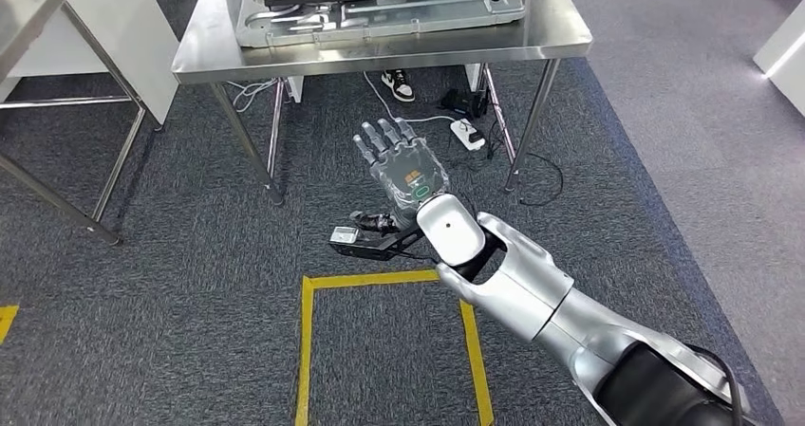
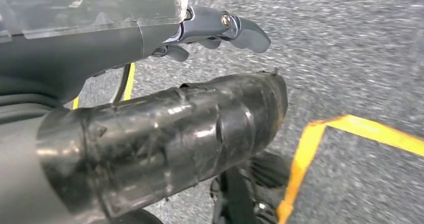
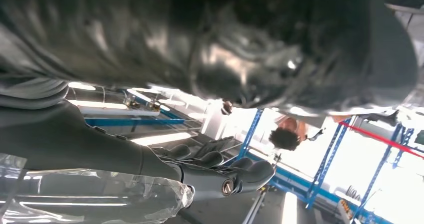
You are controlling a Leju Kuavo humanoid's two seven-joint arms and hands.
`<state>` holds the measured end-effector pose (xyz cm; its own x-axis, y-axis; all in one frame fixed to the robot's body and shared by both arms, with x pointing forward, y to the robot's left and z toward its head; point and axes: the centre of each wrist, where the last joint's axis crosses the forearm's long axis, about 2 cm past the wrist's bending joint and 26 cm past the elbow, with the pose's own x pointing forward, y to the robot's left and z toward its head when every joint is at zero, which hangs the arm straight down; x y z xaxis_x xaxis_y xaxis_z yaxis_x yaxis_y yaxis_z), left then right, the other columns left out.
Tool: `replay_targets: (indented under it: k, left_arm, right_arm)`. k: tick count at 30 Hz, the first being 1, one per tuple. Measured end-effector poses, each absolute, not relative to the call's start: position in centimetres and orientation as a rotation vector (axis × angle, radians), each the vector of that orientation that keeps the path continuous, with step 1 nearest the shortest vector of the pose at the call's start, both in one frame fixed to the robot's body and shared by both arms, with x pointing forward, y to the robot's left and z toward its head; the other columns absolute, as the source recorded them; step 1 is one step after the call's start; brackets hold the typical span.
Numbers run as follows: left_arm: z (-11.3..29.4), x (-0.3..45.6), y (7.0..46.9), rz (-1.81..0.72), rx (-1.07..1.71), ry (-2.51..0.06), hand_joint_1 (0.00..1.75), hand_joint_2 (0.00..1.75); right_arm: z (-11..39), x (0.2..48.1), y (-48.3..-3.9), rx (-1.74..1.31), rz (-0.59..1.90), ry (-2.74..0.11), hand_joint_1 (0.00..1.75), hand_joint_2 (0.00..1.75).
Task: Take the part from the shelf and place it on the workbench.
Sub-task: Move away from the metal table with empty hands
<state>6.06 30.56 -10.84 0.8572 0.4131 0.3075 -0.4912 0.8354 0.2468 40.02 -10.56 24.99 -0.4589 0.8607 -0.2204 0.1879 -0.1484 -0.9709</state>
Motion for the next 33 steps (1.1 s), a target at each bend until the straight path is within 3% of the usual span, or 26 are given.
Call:
replay_targets:
  k: [9, 12, 13, 16, 28, 32, 33]
  left_arm:
    - [-10.7, 6.6, 30.6, 0.496, 0.325, -0.253, 0.0, 0.0]
    - [-10.8, 6.3, 30.5, 0.499, 0.327, -0.249, 0.0, 1.31]
    - [-10.8, 6.2, 30.5, 0.5, 0.328, -0.249, 0.0, 1.75]
    - [-10.8, 6.2, 30.5, 0.507, 0.328, -0.248, 0.0, 1.75]
    - [-10.8, 6.0, 30.2, 0.543, 0.333, -0.2, 0.0, 1.75]
    - [-10.9, 5.9, 30.2, 0.547, 0.343, -0.209, 0.0, 0.0]
    - [-10.9, 5.8, 30.2, 0.548, 0.341, -0.22, 0.0, 0.0]
  right_arm:
    - [25.0, 40.0, -10.6, -1.186, 1.653, -1.598, 0.0, 0.0]
    - [24.9, 40.0, -10.6, -1.184, 1.652, -1.594, 0.0, 0.0]
    - [24.8, 40.0, -10.7, -1.183, 1.652, -1.592, 0.0, 0.44]
    - [24.5, 40.0, -10.8, -1.177, 1.652, -1.587, 0.0, 1.75]
    - [24.4, 39.9, -10.7, -1.207, 1.581, -1.575, 0.0, 1.75]
    - [23.9, 39.9, -10.9, -1.213, 1.537, -1.569, 0.0, 0.0]
    - [23.7, 39.9, -11.0, -1.203, 1.528, -1.566, 0.0, 0.0]
